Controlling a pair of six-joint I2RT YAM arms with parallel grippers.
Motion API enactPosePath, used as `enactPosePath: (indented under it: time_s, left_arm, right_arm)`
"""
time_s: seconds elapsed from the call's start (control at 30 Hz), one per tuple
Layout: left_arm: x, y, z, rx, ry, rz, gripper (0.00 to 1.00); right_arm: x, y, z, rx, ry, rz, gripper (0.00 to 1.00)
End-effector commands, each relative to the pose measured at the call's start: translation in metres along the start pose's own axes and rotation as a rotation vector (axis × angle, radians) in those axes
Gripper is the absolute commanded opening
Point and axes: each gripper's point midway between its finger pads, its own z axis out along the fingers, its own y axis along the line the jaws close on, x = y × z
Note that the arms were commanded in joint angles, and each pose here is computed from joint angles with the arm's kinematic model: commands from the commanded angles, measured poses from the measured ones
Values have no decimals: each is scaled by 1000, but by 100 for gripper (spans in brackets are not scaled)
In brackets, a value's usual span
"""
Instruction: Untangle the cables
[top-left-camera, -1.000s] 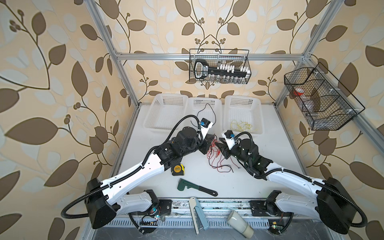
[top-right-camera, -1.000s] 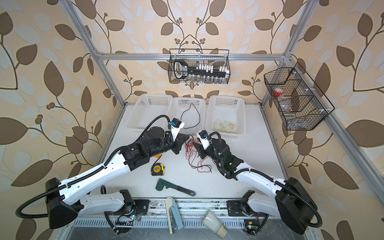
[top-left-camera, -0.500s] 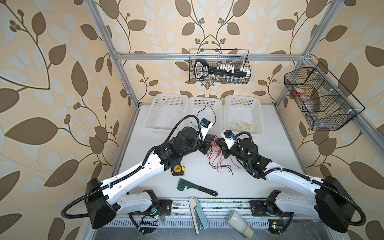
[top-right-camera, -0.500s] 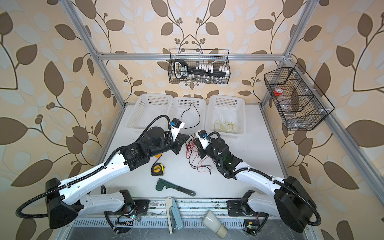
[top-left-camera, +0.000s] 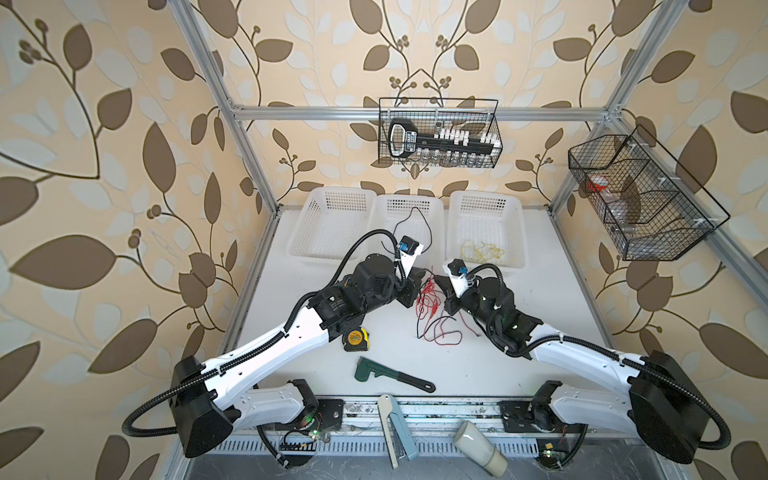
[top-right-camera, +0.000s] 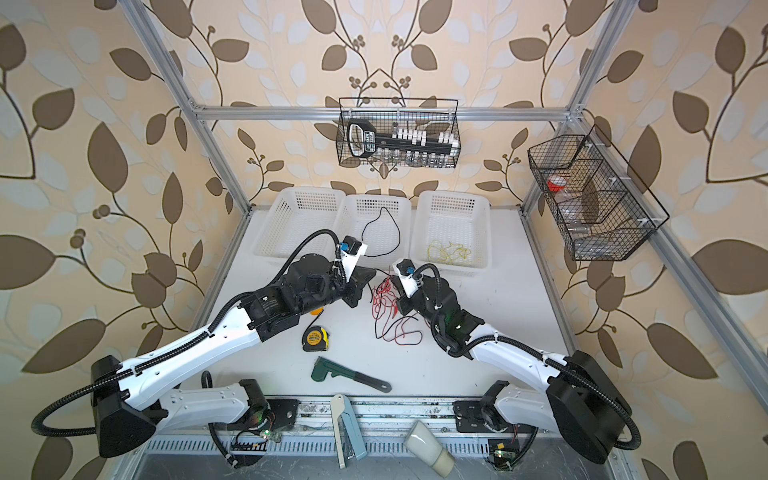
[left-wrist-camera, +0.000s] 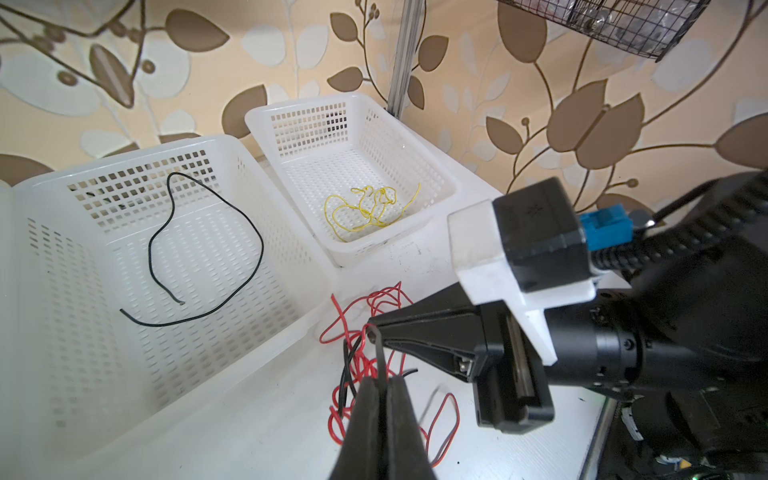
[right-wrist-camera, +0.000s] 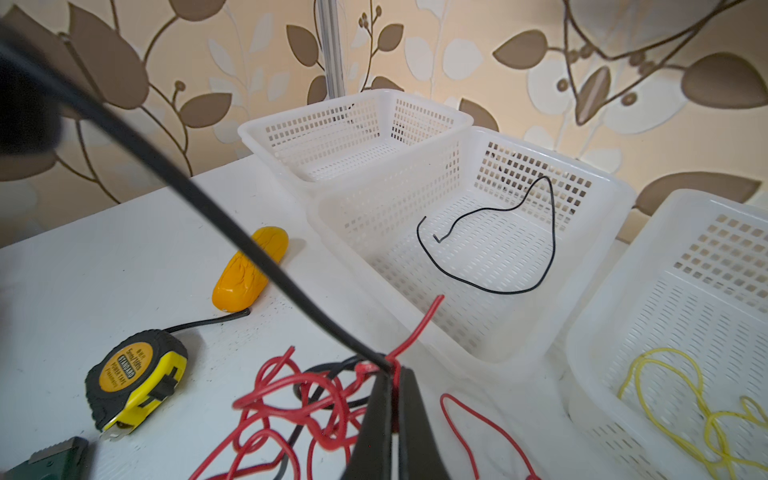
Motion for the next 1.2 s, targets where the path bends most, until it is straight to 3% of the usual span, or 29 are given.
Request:
enactPosePath:
  time_s: [0.0, 0.23, 0.63, 0.77, 0.9, 1.03, 1.1, 1.17]
  left_arm:
    - [-57, 0, -25, -15, -179, -6, 0]
    - [-79, 8, -47, -73, -261, 6, 0]
    - [-80, 31, -72, -201, -298, 10, 0]
    - [-70, 31, -64, -196, -242, 18, 0]
    - [-43, 11, -36, -60, -144, 33, 0]
    - [-19, -5, -18, 45, -88, 37, 31]
    - [-12, -5, -12, 52, -69, 35, 57]
    - [-8, -4, -9, 47, -60, 39, 71]
  right_arm:
    - [45, -29, 0, 169, 123, 13, 0]
    - [82, -61, -1, 280, 205, 133, 0]
    - [113, -72, 1, 345, 305, 185, 0]
    - [104, -60, 3, 267, 260, 204, 0]
    - [77, -50, -1, 192, 159, 202, 0]
    - [55, -44, -6, 150, 90, 178, 0]
    - [47, -44, -9, 142, 58, 152, 0]
    - [43, -45, -10, 143, 44, 136, 0]
